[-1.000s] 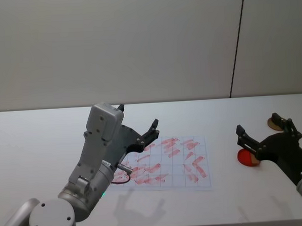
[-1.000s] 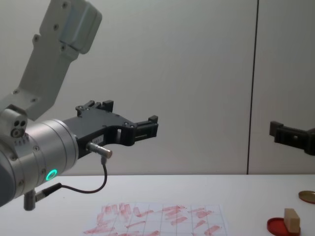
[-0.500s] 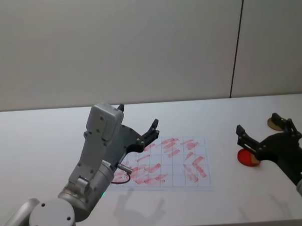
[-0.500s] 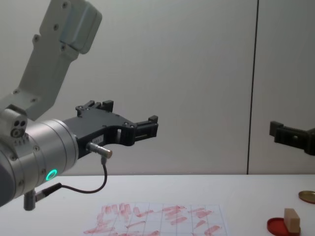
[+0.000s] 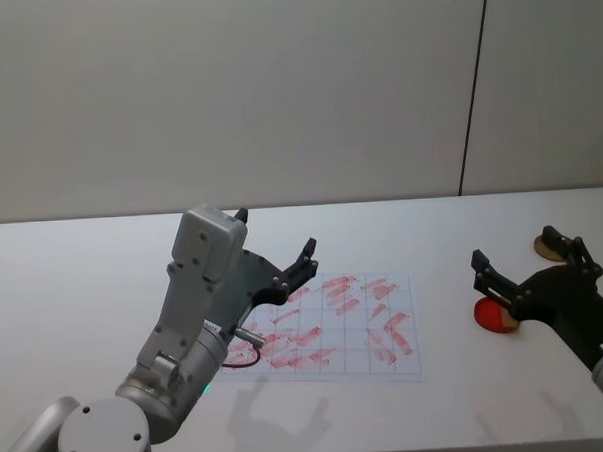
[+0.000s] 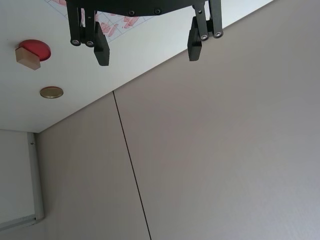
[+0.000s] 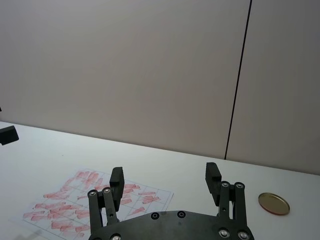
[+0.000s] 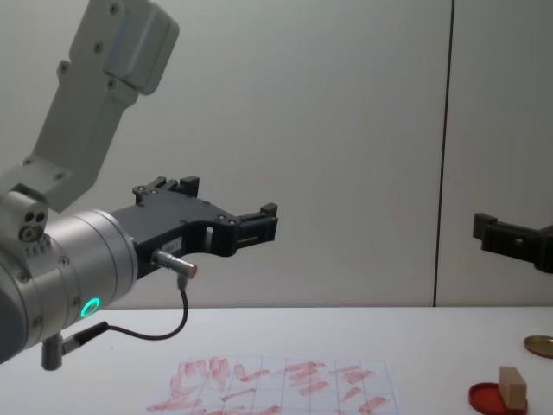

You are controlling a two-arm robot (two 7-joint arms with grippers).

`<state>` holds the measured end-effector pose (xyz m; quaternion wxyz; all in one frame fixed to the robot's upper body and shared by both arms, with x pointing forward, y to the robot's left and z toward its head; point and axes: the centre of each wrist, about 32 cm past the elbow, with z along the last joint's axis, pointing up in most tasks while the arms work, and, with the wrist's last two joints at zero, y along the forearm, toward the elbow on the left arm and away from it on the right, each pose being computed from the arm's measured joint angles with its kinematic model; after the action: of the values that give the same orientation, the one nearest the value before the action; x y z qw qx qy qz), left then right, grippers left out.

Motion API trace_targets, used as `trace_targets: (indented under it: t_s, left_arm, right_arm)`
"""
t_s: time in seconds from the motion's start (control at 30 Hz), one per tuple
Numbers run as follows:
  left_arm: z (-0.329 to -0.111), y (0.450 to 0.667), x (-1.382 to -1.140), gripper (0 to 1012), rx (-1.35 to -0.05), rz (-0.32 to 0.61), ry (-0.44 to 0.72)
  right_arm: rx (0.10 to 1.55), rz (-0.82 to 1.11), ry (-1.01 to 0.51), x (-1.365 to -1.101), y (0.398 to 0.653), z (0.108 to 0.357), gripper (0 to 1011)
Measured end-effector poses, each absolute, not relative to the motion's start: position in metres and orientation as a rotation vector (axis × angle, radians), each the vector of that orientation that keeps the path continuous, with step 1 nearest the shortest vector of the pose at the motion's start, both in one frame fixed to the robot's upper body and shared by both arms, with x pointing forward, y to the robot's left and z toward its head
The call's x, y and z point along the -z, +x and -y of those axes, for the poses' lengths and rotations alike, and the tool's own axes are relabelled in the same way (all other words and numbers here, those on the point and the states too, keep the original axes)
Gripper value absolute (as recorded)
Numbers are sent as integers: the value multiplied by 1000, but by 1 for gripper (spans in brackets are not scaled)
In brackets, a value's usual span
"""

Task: Use the one hand to pick up the stamp and affix it onto the A4 paper.

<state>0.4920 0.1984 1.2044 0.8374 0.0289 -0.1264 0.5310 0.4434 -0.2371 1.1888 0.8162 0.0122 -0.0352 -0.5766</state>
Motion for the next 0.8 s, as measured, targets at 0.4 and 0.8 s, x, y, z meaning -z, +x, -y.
trace_targets:
  t_s: [0.4,0.8]
  left_arm:
    - [-198,492,-1204,993,-1124,268,61]
    - [-198,492,-1204,993,-1124,268,61]
  right_arm:
    - [1260,45,-10,-1190,456,240,1001]
    - [1331,-26,-93,-1188,487,243,1001]
